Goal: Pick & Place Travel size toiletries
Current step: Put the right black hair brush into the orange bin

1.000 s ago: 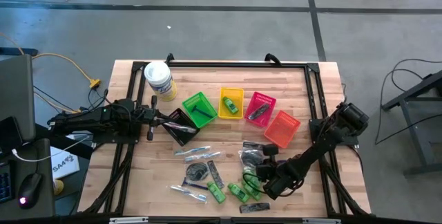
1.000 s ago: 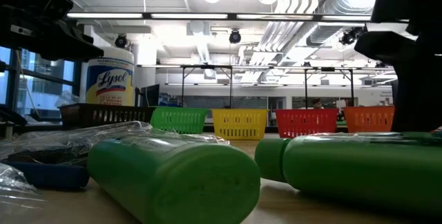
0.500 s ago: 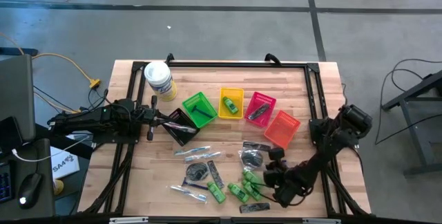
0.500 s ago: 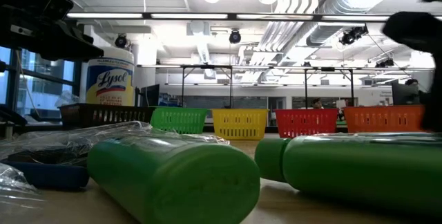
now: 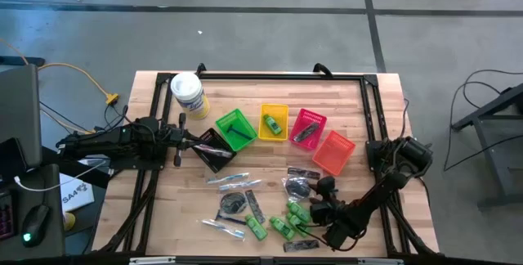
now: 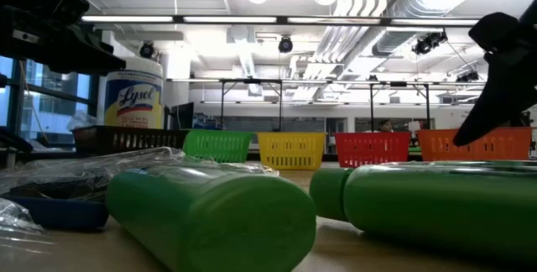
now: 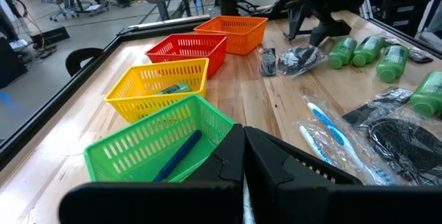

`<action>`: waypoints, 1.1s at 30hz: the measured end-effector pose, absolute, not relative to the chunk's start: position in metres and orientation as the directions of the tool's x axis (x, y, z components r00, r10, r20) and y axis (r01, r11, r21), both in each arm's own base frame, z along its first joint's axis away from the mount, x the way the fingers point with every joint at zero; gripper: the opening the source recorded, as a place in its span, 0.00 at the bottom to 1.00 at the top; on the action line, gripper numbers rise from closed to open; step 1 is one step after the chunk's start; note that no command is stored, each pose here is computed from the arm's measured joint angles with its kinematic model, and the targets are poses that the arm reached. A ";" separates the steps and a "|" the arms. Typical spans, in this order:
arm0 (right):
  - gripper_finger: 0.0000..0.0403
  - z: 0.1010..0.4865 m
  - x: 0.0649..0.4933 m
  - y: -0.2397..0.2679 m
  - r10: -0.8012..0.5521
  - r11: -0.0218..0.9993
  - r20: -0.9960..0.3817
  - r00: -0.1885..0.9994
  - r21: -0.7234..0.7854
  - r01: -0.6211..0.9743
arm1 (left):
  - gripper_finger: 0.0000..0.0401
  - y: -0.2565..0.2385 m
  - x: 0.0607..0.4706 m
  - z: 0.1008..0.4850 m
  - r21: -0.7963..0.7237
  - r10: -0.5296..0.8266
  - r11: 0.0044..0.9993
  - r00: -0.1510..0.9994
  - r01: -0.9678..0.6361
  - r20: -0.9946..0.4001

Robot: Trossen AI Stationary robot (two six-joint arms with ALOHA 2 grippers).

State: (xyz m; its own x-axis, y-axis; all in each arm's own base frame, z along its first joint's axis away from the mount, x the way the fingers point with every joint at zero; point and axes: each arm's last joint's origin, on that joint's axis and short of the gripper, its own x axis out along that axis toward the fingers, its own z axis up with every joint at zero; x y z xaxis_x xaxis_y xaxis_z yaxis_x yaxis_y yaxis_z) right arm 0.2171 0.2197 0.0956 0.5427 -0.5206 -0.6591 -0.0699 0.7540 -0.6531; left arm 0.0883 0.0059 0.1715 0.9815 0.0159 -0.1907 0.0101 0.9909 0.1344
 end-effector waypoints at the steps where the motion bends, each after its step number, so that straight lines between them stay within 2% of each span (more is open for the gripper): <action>1: 0.65 0.094 0.217 0.220 -0.524 0.750 -0.654 0.546 -0.658 -0.068 | 0.00 0.006 0.088 0.172 0.134 0.016 0.991 0.982 0.010 -0.190; 8: 0.61 0.093 0.223 0.215 -0.534 0.753 -0.660 0.528 -0.656 -0.059 | 0.00 0.006 0.088 0.171 0.134 0.016 0.991 0.982 0.010 -0.191; 18: 0.50 0.092 0.237 0.200 -0.554 0.770 -0.675 0.487 -0.638 -0.009 | 0.00 0.006 0.088 0.172 0.134 0.016 0.991 0.982 0.010 -0.190; 21: 0.39 0.091 0.240 0.197 -0.558 0.776 -0.680 0.476 -0.631 0.008 | 0.00 0.006 0.088 0.171 0.134 0.016 0.991 0.982 0.010 -0.191; 26: 0.07 0.091 0.242 0.195 -0.552 0.786 -0.696 0.458 -0.618 0.009 | 0.00 0.006 0.088 0.172 0.134 0.016 0.991 0.982 0.010 -0.190; 27: 0.04 0.090 0.242 0.194 -0.547 0.792 -0.704 0.452 -0.611 0.007 | 0.00 0.006 0.088 0.172 0.134 0.016 0.991 0.982 0.010 -0.191; 33: 0.01 0.096 0.240 0.196 -0.539 0.795 -0.699 0.470 -0.607 0.010 | 0.00 0.006 0.088 0.171 0.134 0.016 0.991 0.982 0.010 -0.191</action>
